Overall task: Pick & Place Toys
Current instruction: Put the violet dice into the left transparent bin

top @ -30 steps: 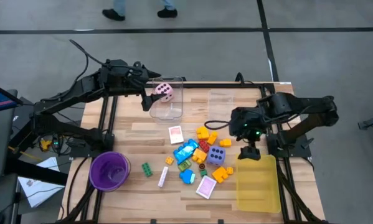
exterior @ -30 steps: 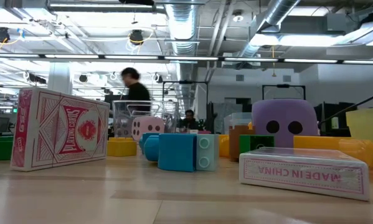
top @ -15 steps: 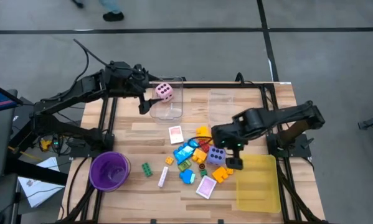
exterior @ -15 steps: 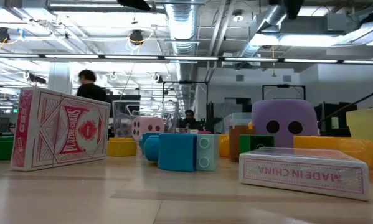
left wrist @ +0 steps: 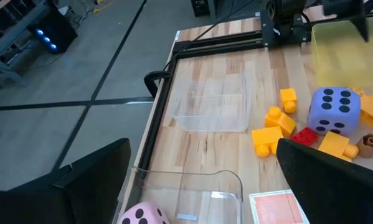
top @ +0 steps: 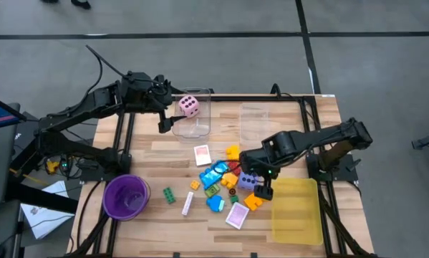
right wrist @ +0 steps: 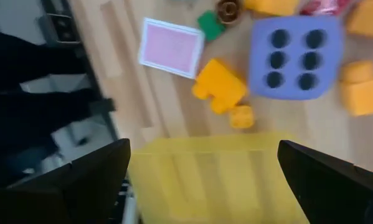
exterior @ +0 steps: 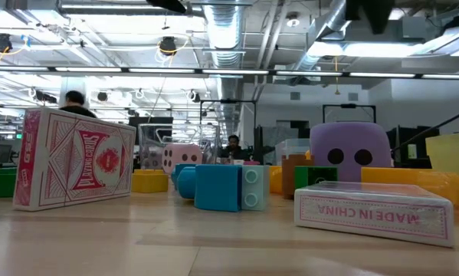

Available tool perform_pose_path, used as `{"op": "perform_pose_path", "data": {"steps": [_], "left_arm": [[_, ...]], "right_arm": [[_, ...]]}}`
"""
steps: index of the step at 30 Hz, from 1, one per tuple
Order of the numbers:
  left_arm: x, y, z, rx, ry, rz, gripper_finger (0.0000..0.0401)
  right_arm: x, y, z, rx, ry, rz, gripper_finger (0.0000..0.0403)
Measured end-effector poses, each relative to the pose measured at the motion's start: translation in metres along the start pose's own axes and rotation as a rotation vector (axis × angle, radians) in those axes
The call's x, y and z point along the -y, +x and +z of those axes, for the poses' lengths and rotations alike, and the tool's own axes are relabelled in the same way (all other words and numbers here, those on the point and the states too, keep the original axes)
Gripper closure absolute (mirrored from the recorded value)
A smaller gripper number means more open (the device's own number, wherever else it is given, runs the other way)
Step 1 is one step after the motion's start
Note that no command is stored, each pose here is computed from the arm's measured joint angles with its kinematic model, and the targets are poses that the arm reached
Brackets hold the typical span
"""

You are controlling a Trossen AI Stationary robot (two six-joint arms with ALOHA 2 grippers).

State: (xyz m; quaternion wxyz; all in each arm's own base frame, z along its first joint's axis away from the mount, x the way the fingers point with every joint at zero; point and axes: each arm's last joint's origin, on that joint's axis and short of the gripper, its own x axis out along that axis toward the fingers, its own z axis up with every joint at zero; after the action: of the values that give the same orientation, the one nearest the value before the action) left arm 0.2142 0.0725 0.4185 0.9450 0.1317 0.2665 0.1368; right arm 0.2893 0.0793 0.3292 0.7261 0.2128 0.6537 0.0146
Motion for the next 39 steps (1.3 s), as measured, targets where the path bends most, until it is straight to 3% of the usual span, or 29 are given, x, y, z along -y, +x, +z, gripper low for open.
{"op": "perform_pose_path", "data": {"steps": [5, 8, 13, 16, 28, 39], "left_arm": [[0.0, 0.0, 0.0, 0.0, -0.003, 0.003, 0.0001], [-0.001, 0.0, 0.0, 0.001, -0.007, 0.013, 0.0001], [-0.001, 0.0, 0.0, -0.006, -0.008, 0.031, 0.0001], [-0.001, 0.0, 0.0, -0.01, -0.009, 0.038, 0.0001], [-0.001, 0.0, -0.004, -0.057, -0.008, 0.057, 0.0001], [0.0, 0.0, -0.006, -0.078, -0.006, 0.05, 0.0001]], "right_arm": [[0.015, 0.002, -0.013, 0.061, 0.044, 0.056, 0.0003], [0.026, 0.003, -0.013, 0.111, 0.065, -0.018, 0.0003], [0.028, 0.015, 0.001, 0.178, -0.05, -0.137, 0.0003], [0.025, 0.03, 0.007, 0.168, -0.101, -0.213, 0.0003], [0.022, 0.082, 0.025, 0.044, -0.12, -0.302, 0.0003], [0.04, 0.112, 0.007, 0.074, -0.068, -0.301, 0.0003]]}}
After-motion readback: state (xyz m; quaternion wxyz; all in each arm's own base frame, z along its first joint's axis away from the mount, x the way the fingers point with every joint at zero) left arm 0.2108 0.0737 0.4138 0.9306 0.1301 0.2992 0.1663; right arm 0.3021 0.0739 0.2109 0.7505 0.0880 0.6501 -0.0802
